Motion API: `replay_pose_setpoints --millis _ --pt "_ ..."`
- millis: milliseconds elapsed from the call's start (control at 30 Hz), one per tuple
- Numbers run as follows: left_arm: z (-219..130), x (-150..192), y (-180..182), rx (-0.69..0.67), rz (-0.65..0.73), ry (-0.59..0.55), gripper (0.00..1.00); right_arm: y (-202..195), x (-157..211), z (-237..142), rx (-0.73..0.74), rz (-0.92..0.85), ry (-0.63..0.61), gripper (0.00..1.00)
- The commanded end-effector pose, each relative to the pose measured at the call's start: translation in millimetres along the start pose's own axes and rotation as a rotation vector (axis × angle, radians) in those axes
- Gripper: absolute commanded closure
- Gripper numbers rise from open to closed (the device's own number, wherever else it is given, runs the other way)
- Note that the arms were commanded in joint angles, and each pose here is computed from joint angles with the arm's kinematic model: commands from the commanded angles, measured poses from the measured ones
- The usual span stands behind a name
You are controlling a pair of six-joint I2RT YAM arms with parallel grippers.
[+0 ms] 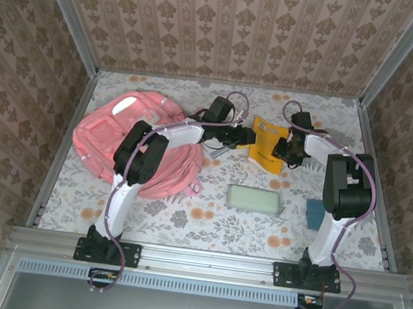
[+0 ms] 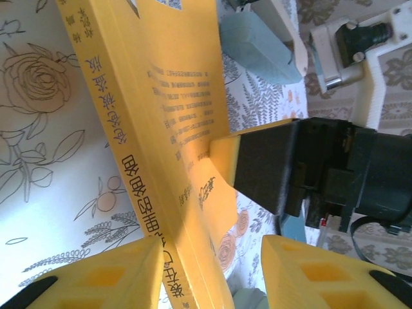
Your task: Pack books, pencil case, and school supplies into a backpack
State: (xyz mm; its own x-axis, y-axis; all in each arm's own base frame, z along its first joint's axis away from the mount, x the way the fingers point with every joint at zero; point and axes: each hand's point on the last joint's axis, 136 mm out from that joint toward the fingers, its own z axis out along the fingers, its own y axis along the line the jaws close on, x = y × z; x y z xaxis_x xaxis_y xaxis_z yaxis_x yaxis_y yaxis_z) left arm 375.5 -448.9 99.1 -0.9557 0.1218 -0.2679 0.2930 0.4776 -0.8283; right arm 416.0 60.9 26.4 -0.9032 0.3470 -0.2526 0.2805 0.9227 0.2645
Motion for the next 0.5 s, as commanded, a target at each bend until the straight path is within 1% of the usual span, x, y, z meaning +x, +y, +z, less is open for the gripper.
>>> replay_pose_setpoints --millis 0,67,133,200,300,367,467 --pt "19.7 32.0 -35.4 0.009 0.106 0.105 0.56 30.7 31.8 1.3 -0.125 -0.026 0.106 0.68" --pt "21.9 32.2 -25.5 -0.048 0.096 0.113 0.56 30.4 31.8 0.8 -0.123 -0.023 0.105 0.68" --pt "20.6 29.4 -10.7 -0.152 0.092 0.092 0.56 30.2 32.2 0.5 -0.123 -0.022 0.106 0.68" --pt "21.7 30.2 -12.8 -0.172 0.131 0.087 0.56 30.2 32.6 0.2 -0.123 -0.022 0.107 0.68" --pt "25.1 34.8 -21.6 -0.188 0.219 0.099 0.56 29.9 32.2 -0.1 -0.123 -0.021 0.106 0.68" --pt "27.3 38.9 -19.3 -0.244 0.291 0.113 0.56 29.9 32.0 -0.2 -0.122 -0.02 0.107 0.68" --pt "29.7 46.7 -10.9 -0.364 0.398 0.138 0.56 30.9 31.2 -0.6 -0.126 -0.019 0.106 0.68"
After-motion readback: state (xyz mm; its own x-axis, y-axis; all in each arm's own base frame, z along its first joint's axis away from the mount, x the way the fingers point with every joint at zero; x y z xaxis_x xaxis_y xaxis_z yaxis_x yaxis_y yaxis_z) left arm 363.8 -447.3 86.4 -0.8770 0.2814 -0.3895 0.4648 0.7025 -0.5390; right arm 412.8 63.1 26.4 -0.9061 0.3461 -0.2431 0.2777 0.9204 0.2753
